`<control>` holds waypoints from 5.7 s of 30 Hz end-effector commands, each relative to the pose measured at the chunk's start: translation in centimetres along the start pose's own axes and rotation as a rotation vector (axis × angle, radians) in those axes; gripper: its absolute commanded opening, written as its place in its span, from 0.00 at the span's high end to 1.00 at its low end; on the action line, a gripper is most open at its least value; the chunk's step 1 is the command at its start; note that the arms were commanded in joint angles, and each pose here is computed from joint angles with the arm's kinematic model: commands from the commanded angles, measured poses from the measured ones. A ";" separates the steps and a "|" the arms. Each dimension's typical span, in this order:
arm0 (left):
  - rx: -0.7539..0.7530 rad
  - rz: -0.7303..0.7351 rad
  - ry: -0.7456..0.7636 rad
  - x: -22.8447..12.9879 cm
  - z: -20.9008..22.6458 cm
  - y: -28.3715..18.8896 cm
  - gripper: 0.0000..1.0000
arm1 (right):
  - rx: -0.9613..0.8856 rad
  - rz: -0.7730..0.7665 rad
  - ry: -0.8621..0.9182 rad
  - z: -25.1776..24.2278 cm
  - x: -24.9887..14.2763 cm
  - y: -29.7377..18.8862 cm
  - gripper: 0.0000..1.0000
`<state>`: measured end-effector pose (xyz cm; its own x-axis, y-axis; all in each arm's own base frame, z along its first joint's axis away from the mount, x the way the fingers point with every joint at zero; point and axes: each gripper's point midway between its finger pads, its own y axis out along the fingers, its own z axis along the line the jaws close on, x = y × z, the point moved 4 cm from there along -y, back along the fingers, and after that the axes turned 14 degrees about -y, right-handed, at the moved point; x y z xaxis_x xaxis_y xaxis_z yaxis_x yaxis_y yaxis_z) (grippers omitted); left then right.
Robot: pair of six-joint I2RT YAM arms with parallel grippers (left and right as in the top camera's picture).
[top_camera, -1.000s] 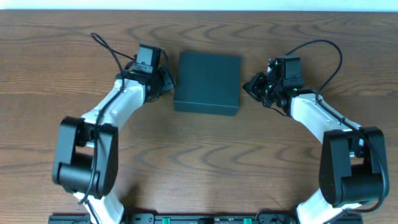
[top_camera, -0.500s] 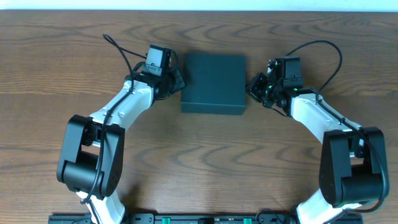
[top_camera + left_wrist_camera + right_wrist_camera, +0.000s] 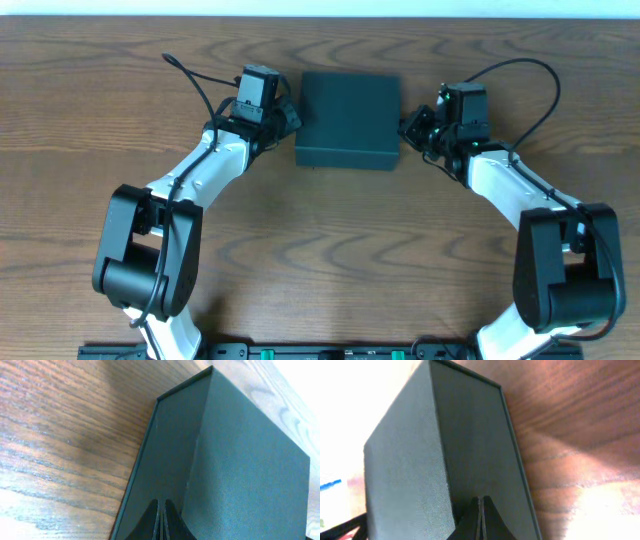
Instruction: Pack container
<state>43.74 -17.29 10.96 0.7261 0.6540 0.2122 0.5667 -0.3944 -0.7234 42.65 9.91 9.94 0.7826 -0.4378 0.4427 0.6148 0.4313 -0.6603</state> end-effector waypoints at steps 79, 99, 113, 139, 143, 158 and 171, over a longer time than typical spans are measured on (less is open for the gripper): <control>0.066 0.350 -0.046 -2.4 4.5 2.2 0.94 | 0.016 0.311 0.183 0.0 -6.8 2.5 0.99; 0.159 0.498 -0.001 -5.0 6.8 0.8 0.94 | -0.059 0.448 0.225 -0.9 -9.8 1.5 0.99; 0.233 0.478 0.019 -4.3 8.5 0.2 0.94 | -0.099 0.414 0.207 -1.8 -9.2 1.5 0.98; 0.270 0.023 0.092 9.6 9.2 -14.0 0.94 | -0.261 0.121 -0.118 -6.4 2.6 -10.5 0.98; 0.190 -0.066 0.312 9.7 4.4 -20.4 0.94 | -0.243 0.074 -0.384 -0.8 4.3 -15.6 0.99; 0.038 -0.223 0.585 -3.4 0.5 -41.8 0.94 | -0.306 -0.100 -0.670 7.0 -4.6 -37.7 0.98; 0.025 -0.516 0.559 -12.3 8.2 -45.9 0.19 | -0.268 -0.493 -0.838 6.1 -13.0 -42.9 0.01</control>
<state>4.04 -2.98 38.29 0.4498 0.2603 0.8544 0.8923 -0.1735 -0.4169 5.17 2.09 38.02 0.3164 0.1828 0.9308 0.9334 0.1149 -0.3399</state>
